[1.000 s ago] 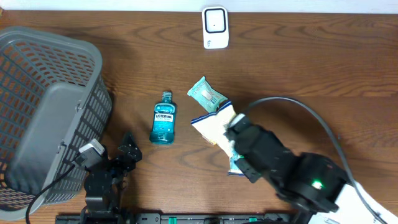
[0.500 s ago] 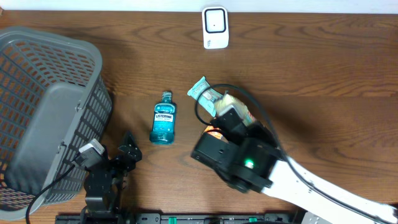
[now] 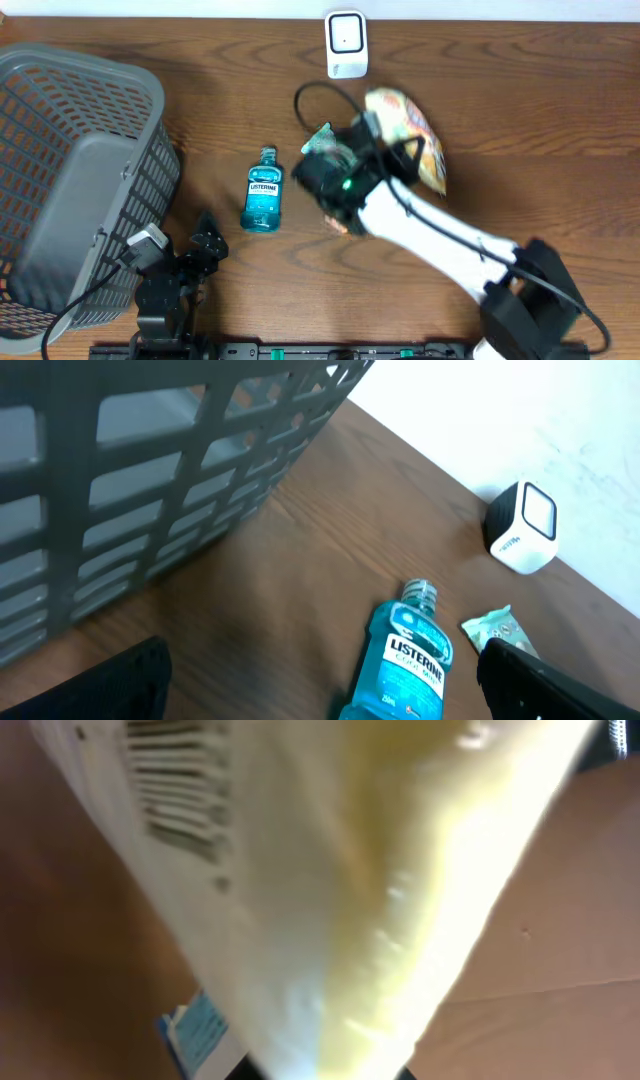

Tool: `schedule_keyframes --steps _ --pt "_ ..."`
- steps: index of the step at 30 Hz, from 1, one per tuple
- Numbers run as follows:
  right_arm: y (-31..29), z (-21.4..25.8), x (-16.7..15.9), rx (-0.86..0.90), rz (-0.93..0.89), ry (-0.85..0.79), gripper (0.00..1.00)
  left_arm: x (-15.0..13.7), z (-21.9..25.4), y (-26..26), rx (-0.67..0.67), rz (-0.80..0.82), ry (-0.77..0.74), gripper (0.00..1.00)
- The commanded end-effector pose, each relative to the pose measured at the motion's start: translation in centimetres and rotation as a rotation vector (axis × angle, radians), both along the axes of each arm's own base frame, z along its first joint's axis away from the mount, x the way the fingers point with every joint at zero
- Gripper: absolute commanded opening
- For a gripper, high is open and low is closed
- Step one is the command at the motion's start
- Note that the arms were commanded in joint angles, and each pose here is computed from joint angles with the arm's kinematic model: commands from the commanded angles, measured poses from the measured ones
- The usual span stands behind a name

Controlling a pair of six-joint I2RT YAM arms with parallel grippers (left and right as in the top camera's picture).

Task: Scan the item barcode
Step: 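Carry the wet-wipes bag up to the scanner and hold it there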

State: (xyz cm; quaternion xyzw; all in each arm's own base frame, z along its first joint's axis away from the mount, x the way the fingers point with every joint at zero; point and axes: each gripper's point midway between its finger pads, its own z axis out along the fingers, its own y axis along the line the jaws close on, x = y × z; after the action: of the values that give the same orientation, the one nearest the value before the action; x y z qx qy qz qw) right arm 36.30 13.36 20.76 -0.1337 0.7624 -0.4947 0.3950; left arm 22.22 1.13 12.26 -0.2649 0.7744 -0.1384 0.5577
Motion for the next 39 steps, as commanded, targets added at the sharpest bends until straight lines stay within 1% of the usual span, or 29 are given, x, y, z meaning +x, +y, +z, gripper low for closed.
schedule_keyframes --steps 1,4,7,11,13,16,21,27,30,34,36,39 --pt "-2.3 2.4 3.4 -0.221 -0.102 0.002 0.01 -0.2 -0.7 0.3 0.004 0.016 0.023 0.98" --pt "-2.4 2.6 7.5 -0.203 -0.119 0.002 0.01 -0.2 -0.7 0.3 0.004 0.016 0.023 0.98" --pt "-1.5 3.4 11.4 -0.222 -0.038 -0.004 0.01 -0.2 -0.7 0.3 0.004 0.016 0.023 0.98" --pt "0.0 3.0 15.0 -0.401 0.106 0.042 0.01 -0.2 -0.7 0.3 0.004 0.015 0.023 0.98" --pt "0.4 1.3 16.7 -0.504 0.157 0.089 0.01 -0.2 -0.7 0.3 0.004 0.016 0.023 0.98" --pt "0.6 -1.5 18.8 -0.567 0.205 0.134 0.01 -0.2 -0.7 0.3 0.004 0.015 0.023 0.98" --pt "2.1 -3.6 21.6 -0.586 0.221 0.115 0.01 -0.2 -0.7 0.3 0.004 0.015 0.023 0.98" --pt "4.0 -3.6 24.9 -0.595 0.199 0.065 0.01 -0.2 -0.7 0.3 0.004 0.016 0.023 0.98" --pt "4.5 -3.4 25.8 -0.572 0.197 0.027 0.01 -0.2 -0.7 0.3 0.004 0.015 0.023 0.98" --pt "5.2 -4.5 26.6 -0.594 0.238 0.051 0.01 -0.2 -0.7 0.3 0.004 0.015 0.023 0.98" --pt "5.1 -4.9 26.7 -0.597 0.241 0.056 0.01 -0.2 -0.7 0.3 0.004 0.015 0.023 0.98" --pt "4.4 -4.7 26.3 -0.578 0.197 0.045 0.01 -0.2 -0.7 0.3 0.004 0.016 0.023 0.98"
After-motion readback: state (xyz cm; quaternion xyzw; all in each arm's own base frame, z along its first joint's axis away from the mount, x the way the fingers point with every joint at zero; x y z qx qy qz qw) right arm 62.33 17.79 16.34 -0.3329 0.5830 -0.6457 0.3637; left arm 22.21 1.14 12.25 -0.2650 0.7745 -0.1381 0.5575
